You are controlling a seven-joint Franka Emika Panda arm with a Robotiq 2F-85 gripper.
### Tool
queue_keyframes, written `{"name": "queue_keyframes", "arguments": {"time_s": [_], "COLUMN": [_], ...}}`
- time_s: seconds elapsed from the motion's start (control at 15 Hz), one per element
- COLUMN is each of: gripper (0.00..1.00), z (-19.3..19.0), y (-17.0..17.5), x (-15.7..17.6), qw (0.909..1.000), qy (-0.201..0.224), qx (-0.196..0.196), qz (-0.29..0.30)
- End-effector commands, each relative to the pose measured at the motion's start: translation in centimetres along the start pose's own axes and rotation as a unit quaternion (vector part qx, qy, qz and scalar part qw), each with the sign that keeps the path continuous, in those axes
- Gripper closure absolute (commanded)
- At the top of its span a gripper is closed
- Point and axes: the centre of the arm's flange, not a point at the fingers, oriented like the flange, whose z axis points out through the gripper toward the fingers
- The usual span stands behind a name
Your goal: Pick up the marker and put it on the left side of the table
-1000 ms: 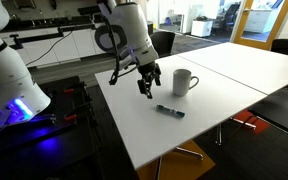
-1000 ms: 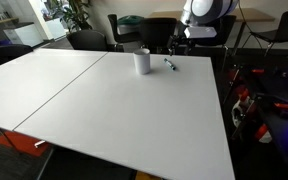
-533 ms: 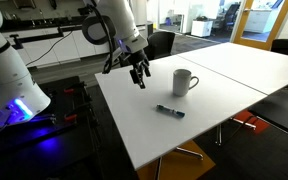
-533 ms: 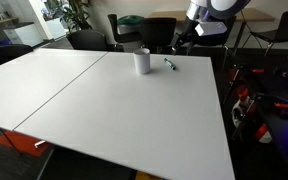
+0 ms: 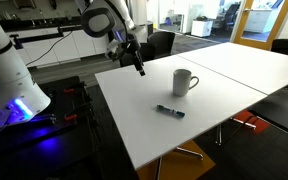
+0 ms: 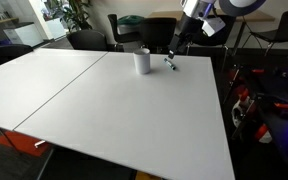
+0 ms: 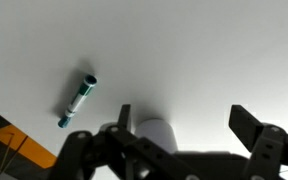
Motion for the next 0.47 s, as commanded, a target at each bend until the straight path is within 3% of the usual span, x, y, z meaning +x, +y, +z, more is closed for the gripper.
{"name": "queue_keyframes", "arguments": {"time_s": [0.0,0.07,0.13,0.4], "gripper": [0.0,0.0,0.0,0.0], "z": [-2.4,-2.6,-0.7,-1.1], "y": [-1.6,-2.0,-1.7,-2.2], "x": [-0.4,-0.3,-0.1,0.0], "qw": [0.9972,0.9962,0.9984,0.9973], "qy": [0.004,0.006,0.006,0.009], "qx": [0.014,0.016,0.01,0.014], "qz": [-0.073,-0.086,-0.055,-0.071]}}
